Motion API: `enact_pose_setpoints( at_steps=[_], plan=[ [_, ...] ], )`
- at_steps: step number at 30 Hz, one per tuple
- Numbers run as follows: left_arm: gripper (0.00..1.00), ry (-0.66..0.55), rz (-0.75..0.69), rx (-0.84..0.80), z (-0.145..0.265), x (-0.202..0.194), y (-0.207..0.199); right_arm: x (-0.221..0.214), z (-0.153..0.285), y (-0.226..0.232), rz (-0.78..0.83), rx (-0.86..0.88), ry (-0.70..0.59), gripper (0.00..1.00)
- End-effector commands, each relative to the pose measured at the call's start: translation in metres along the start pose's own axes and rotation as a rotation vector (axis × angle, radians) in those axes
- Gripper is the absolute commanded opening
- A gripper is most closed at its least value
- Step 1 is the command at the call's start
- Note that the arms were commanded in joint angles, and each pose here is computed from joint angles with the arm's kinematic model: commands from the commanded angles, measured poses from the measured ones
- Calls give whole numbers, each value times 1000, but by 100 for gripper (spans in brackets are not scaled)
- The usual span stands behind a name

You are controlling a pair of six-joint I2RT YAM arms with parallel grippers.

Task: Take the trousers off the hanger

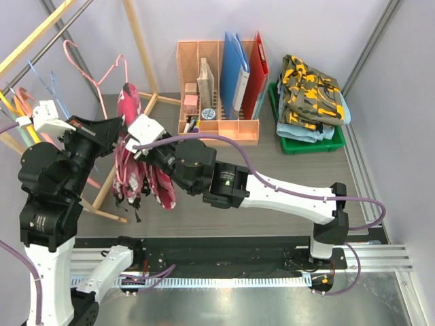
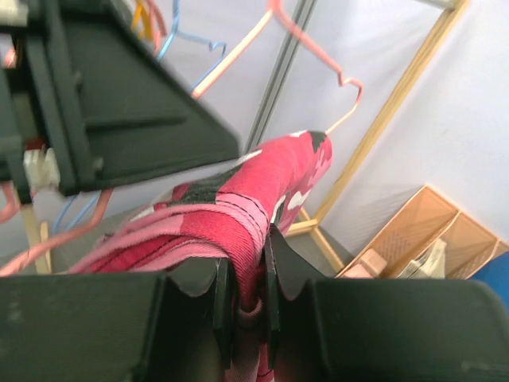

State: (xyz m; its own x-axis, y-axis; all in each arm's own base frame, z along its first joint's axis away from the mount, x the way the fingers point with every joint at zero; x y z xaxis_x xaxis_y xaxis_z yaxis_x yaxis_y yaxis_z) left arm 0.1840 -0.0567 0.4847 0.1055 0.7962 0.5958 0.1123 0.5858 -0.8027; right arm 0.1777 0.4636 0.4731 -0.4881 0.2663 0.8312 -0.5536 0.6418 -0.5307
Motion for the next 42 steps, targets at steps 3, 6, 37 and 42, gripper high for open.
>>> enact_pose_setpoints(
  at_steps=[3, 6, 37, 42],
  plan=[
    [0, -41, -7, 4, 1, 0, 9, 111, 40, -136, -163, -329, -292, 1],
    [0, -37, -7, 30, 1, -4, 18, 131, 52, -163, -158, -398, -355, 1],
    [0, -45, -95, 110, -2, -2, 31, 112, 241, -303, -223, -504, -386, 1],
    [0, -49, -119, 107, 6, 2, 28, 17, 232, -260, -29, -599, -7, 1]
  ],
)
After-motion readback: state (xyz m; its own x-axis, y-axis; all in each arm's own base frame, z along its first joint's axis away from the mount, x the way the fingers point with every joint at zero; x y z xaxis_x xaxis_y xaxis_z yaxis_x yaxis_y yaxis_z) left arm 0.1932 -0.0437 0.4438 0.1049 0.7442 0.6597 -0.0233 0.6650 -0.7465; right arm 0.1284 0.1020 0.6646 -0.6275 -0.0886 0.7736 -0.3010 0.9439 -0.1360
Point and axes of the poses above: each gripper's point midway between its finger pads, its own z axis back along the fingers, its own y axis along the line the jaws close on, x = y × z, the point moved 4 cm from there along z, back along the fingers, and after that the axes turned 15 degrees about z, right-handed, at the moved point
